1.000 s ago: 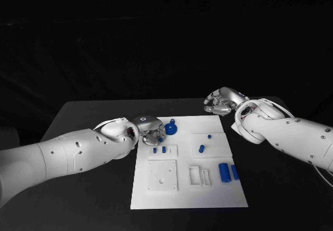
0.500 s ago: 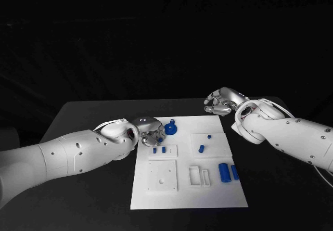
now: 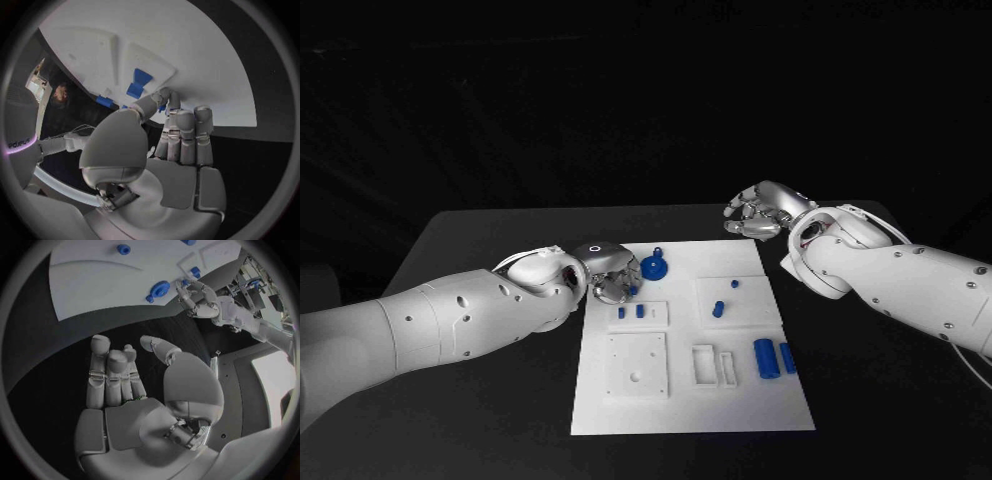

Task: Assemble the parts on the task board

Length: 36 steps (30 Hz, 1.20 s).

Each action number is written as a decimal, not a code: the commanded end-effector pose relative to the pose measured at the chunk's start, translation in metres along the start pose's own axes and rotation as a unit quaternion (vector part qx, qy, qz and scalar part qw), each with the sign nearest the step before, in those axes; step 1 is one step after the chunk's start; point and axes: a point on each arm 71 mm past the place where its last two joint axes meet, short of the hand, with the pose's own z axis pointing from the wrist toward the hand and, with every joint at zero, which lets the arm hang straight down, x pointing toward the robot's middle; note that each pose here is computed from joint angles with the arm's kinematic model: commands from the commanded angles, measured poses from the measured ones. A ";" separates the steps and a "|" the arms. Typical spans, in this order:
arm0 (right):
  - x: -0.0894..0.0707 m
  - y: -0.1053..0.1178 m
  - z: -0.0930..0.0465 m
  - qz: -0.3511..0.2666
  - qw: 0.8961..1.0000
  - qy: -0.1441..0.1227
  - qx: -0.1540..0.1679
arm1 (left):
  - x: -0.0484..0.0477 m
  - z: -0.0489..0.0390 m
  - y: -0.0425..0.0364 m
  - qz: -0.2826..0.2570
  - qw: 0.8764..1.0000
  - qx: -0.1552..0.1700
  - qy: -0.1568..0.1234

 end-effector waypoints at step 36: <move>-0.010 -0.029 -0.016 0.054 0.994 0.063 -0.071 | -0.0544 -0.0414 0.0552 -0.296 0.946 -0.058 -0.124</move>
